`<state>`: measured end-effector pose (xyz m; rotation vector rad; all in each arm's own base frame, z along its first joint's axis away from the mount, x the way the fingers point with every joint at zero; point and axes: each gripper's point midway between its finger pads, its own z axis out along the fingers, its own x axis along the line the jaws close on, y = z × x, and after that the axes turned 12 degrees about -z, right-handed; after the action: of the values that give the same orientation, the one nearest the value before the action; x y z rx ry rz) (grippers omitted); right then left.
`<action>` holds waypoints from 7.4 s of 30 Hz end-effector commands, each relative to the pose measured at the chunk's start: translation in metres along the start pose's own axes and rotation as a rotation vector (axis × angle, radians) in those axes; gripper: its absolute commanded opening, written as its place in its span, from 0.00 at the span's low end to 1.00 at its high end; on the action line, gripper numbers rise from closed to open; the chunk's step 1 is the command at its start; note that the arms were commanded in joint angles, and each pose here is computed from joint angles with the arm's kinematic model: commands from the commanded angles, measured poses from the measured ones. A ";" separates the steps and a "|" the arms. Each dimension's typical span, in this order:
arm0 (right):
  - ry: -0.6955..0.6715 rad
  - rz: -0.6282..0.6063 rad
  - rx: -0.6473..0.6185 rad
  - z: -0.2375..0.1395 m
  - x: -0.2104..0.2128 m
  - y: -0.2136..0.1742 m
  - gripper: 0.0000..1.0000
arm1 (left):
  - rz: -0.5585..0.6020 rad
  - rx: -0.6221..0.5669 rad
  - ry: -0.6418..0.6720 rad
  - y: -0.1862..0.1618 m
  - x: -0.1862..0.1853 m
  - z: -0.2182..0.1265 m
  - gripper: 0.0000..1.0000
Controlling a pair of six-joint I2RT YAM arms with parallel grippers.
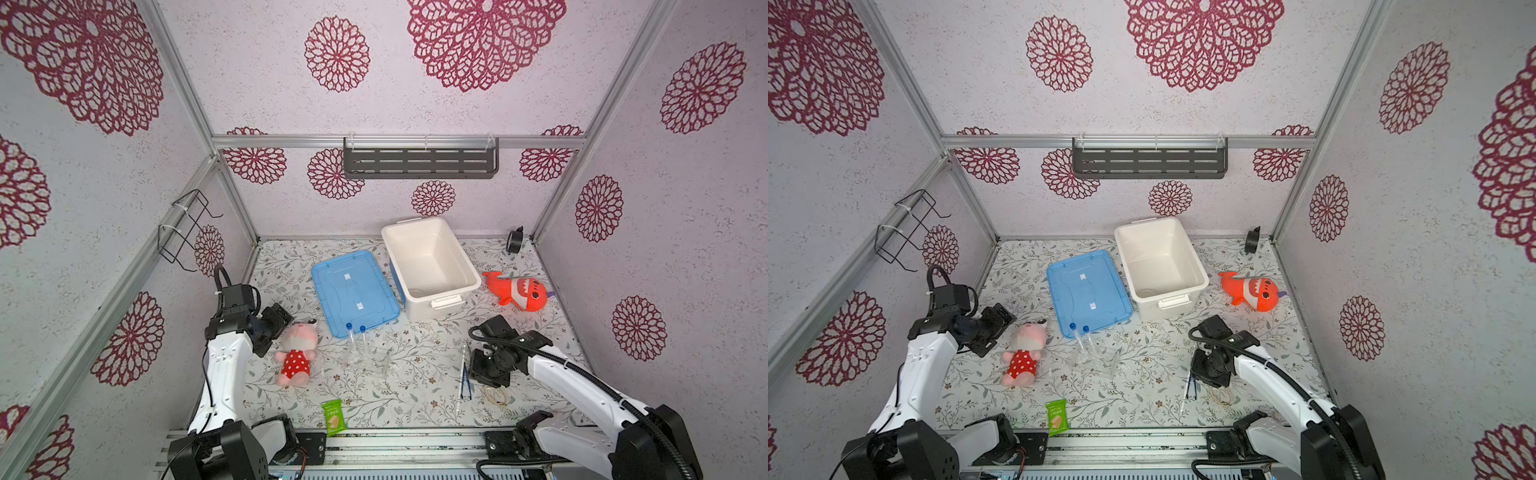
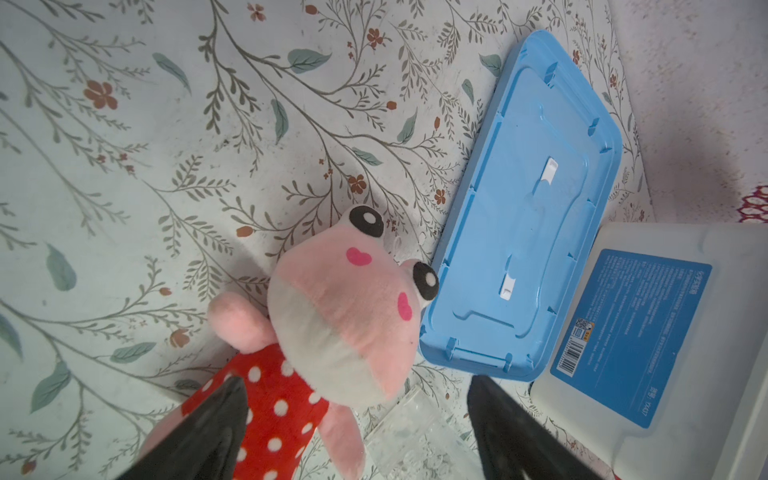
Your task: Organize the chemistry lab equipment
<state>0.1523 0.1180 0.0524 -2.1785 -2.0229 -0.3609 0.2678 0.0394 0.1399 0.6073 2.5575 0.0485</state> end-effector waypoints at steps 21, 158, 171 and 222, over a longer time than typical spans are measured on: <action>-0.055 -0.213 0.151 0.031 0.000 0.004 0.33 | -0.103 -0.052 0.015 0.035 -0.042 -0.015 0.87; -0.437 -0.578 -0.452 0.005 0.113 0.406 0.13 | 0.079 0.083 0.015 0.011 -0.090 0.016 0.88; -0.396 -0.567 -0.489 0.001 0.123 0.411 0.26 | 0.119 -0.010 0.059 0.037 -0.093 0.011 0.89; -0.056 -0.090 -0.296 -0.036 -0.005 0.056 0.49 | 0.304 0.044 0.086 -0.023 -0.038 -0.041 0.97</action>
<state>0.1999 0.0948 0.0895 -2.2893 -2.2363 -0.6161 0.2589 0.0124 0.1911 0.9623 2.6047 0.1426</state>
